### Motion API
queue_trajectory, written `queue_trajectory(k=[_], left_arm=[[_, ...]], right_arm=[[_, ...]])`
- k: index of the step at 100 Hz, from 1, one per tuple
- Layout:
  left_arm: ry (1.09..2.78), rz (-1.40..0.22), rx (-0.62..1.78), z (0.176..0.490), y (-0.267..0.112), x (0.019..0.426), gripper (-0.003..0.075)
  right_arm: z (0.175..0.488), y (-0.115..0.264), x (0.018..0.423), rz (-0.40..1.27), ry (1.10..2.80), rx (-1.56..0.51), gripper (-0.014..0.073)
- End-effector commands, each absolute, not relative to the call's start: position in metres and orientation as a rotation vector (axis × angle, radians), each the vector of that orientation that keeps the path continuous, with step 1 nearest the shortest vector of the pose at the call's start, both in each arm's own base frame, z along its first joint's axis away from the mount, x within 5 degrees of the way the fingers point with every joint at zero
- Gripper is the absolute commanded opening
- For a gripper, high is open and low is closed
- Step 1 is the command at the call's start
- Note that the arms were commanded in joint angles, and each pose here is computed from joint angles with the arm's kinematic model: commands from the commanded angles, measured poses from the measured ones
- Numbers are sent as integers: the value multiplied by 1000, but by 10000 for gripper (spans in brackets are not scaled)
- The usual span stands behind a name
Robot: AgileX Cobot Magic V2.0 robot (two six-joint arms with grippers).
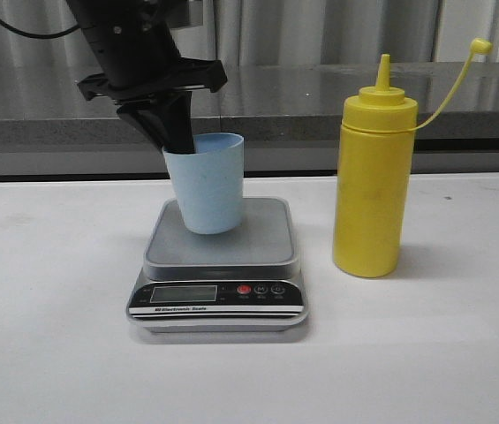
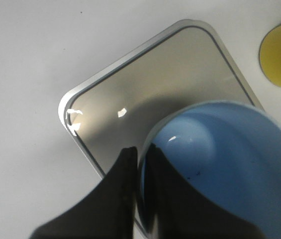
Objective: Pour seasoning into cup on scale with both arms
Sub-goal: 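Carry the cup over the scale and lower it onto the platform, then open the left gripper and lift it away from the cup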
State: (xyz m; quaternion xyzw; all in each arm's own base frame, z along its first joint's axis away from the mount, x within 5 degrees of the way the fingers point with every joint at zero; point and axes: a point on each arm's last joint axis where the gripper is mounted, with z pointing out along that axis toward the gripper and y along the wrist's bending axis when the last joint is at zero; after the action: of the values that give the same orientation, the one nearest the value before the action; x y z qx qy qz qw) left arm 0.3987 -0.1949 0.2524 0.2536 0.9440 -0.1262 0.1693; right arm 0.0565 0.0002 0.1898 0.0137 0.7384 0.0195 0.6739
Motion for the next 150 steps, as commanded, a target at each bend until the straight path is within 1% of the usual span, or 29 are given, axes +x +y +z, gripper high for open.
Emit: queue_trajectory(k=[1,78,83,92,93,94,99,106,135,142,150], left_arm=[[2571,-397,697,288,-198,394,-20],[2583,-398,707,287,-198,393,-17],[2584,-398,708,287,-197,393,-8],[2586,-400,708,287,-198,392,44],[2587,-400,711,287,-198,392,64],[2588,-400,711,287,-198,392,64],[2586,-397,723,287,-197,392,114],[2587,-401,731,287,-198,391,210],[2593,-400,740,287,-197,391,485],[2590,-401,740,288,-198,391,531],[2583,-402,740,292,-197,390,546]], right_arm=[[204,0,55,38,1543,23,-68],[204,0,55,38,1543,23,-68],[204,0,55,38,1543,23,-68],[204,0,55,38,1543,23,-68],[204,0,55,38,1543,23,-68],[204,0,55,38,1543,23,-68],[204,0,55,38,1543,23,-68],[204,0,55,38,1543,23,-68],[204,0,55,38,1543,23,-68],[204,0,55,38,1543,23,-68],[204,0,55,38,1543,23,-68]])
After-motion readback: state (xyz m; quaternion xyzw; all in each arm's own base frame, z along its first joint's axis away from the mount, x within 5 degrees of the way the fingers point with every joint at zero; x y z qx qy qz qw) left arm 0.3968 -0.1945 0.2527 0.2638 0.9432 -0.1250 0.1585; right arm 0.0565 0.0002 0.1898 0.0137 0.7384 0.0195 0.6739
